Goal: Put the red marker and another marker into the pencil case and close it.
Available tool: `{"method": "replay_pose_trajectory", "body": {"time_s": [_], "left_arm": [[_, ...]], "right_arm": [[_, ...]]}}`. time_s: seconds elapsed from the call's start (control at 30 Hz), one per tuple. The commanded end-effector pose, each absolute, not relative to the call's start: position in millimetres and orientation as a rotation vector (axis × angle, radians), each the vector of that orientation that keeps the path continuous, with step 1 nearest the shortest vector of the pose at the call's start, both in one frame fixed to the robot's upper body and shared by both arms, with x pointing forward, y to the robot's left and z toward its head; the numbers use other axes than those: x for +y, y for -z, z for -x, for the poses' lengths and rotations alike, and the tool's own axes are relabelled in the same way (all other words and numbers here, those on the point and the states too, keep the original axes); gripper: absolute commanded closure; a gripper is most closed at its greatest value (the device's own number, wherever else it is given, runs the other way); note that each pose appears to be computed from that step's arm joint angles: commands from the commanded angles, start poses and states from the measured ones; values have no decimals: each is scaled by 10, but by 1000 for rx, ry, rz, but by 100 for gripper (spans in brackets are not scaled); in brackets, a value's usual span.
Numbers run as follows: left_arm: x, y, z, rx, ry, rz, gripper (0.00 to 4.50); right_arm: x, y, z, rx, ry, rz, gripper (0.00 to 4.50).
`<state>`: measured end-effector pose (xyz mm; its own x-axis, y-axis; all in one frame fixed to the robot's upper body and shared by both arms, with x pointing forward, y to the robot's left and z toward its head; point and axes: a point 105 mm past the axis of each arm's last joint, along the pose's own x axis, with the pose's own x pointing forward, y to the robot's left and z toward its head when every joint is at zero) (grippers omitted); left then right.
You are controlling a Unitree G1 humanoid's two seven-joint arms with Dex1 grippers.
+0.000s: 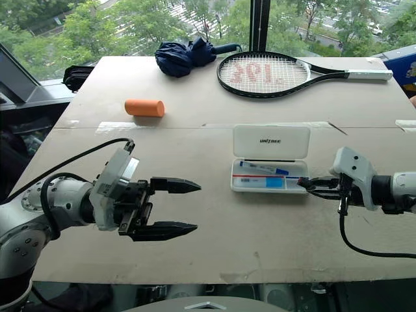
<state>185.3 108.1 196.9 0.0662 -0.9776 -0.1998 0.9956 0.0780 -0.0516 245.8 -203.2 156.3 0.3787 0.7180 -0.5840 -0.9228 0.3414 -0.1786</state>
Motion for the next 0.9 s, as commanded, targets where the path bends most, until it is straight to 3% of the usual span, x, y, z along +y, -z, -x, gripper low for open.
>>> {"method": "replay_pose_trajectory", "body": {"time_s": [0.03,0.33,0.53,0.67,0.7,0.83,0.9], "left_arm": [[1010,-2072,-1763,155,1512,-122,58],[985,-2138,-1598,145,1482,-116,58],[975,-2157,-1556,138,1449,-122,58],[962,-2146,-1527,141,1436,-119,58],[957,-2141,-1521,142,1431,-118,58],[954,-2131,-1520,140,1406,-120,58],[1008,-2085,-1626,150,1388,-111,58]], "right_arm": [[-2065,-1470,-2591,458,-1159,654,447],[-2154,-1294,-2802,545,-1179,674,447],[-2173,-1418,-2837,500,-1166,629,190],[-2259,-1657,-2907,479,-1073,435,190],[-2316,-1720,-2990,477,-1002,377,255],[-2560,-1904,-3321,477,-736,252,425],[-2660,-1946,-3605,478,-557,193,439]]}}
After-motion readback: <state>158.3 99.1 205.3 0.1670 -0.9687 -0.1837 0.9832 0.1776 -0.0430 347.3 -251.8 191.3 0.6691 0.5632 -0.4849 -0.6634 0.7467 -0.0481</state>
